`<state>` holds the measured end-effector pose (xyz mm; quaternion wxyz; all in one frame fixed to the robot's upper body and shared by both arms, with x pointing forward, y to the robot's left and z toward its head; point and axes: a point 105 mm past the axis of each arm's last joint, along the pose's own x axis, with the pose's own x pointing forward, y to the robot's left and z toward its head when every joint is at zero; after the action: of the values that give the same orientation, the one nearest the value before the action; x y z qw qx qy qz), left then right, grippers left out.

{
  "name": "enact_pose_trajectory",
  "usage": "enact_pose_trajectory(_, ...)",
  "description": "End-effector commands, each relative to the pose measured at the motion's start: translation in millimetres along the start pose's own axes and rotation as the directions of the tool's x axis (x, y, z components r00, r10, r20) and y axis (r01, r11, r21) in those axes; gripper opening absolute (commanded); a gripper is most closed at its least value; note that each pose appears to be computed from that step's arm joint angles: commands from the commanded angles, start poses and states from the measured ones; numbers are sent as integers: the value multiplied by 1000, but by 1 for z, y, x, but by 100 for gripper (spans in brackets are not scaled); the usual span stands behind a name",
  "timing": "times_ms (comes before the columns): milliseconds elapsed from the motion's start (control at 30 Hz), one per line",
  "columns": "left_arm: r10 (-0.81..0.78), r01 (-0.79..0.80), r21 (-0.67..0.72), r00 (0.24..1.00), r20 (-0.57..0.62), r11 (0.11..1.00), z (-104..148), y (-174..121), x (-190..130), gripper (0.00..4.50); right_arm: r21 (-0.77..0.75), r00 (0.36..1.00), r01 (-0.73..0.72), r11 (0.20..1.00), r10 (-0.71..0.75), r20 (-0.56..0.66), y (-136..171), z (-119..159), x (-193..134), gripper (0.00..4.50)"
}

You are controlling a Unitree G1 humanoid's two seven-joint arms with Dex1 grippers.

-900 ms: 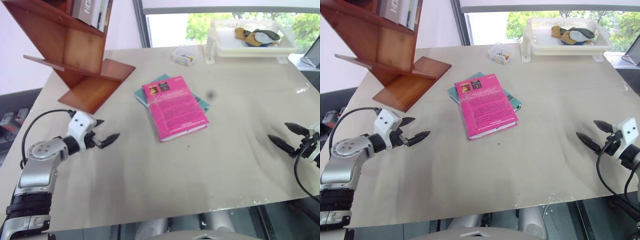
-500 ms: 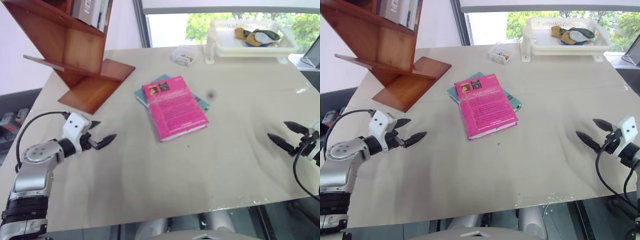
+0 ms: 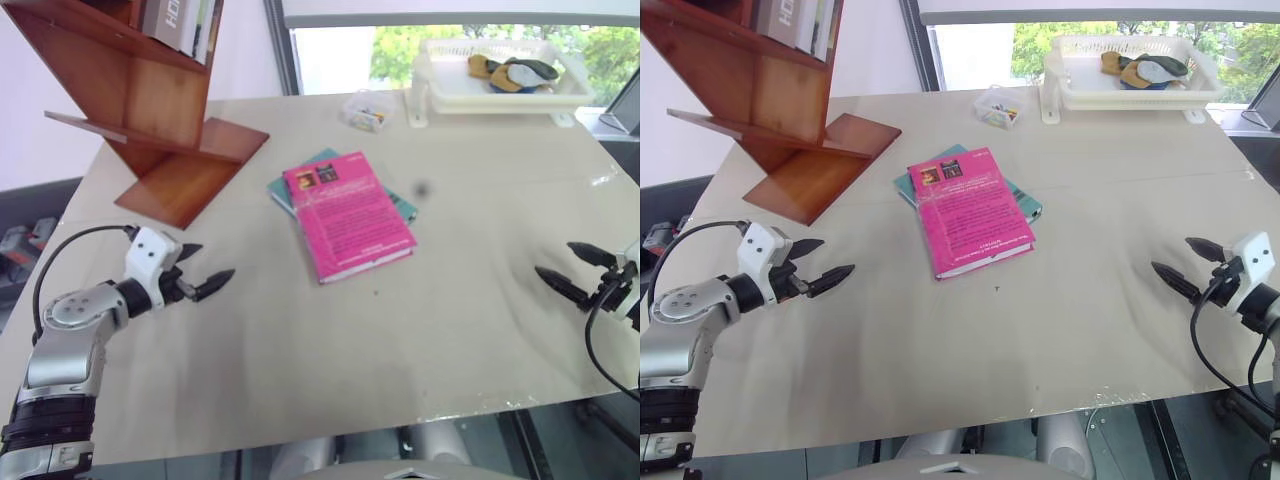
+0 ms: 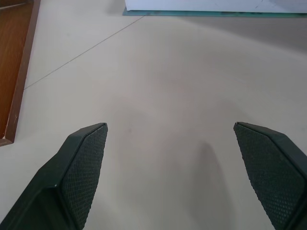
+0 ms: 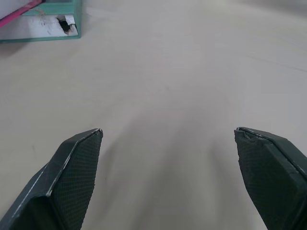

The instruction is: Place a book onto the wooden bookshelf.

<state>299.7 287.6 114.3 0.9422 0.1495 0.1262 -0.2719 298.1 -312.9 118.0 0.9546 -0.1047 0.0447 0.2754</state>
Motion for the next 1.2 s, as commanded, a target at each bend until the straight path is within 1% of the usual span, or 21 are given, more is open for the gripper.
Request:
enact_pose_trajectory(33,-42,40,29,995,90,999,25,0,-9,446,-35,999,-10,999,11,43,3,13,20,450)
enact_pose_trajectory(233,-145,147,0,973,178,989,47,-7,-16,446,49,987,-16,999,8,161,19,37,83,450)
enact_pose_trajectory(300,-164,170,-2,957,239,986,65,-7,-21,446,126,981,-13,992,-12,196,24,46,105,450)
enact_pose_trajectory(367,-197,200,17,943,268,980,81,-8,-30,446,218,964,-45,975,-15,265,30,60,126,450)
enact_pose_trajectory(467,-245,242,45,934,261,969,95,-11,-44,446,340,949,-117,933,4,316,39,70,149,450)
enact_pose_trajectory(533,-268,262,58,929,256,963,102,-13,-51,446,405,943,-170,899,28,333,43,72,161,450)
enact_pose_trajectory(667,-266,258,66,933,242,964,103,-15,-61,446,504,937,-239,830,60,345,51,72,183,450)
enact_pose_trajectory(800,-239,232,60,944,226,971,97,-16,-66,446,536,936,-289,793,116,332,67,67,199,450)
enact_pose_trajectory(1000,-189,183,46,960,207,982,91,-16,-78,446,525,903,-414,744,260,343,99,67,212,450)
enact_pose_trajectory(1133,-166,160,45,966,197,986,90,-14,-84,446,517,892,-445,732,311,328,113,64,217,450)
enact_pose_trajectory(1200,-156,150,46,968,196,988,90,-13,-86,446,506,874,-481,716,349,337,121,65,218,450)
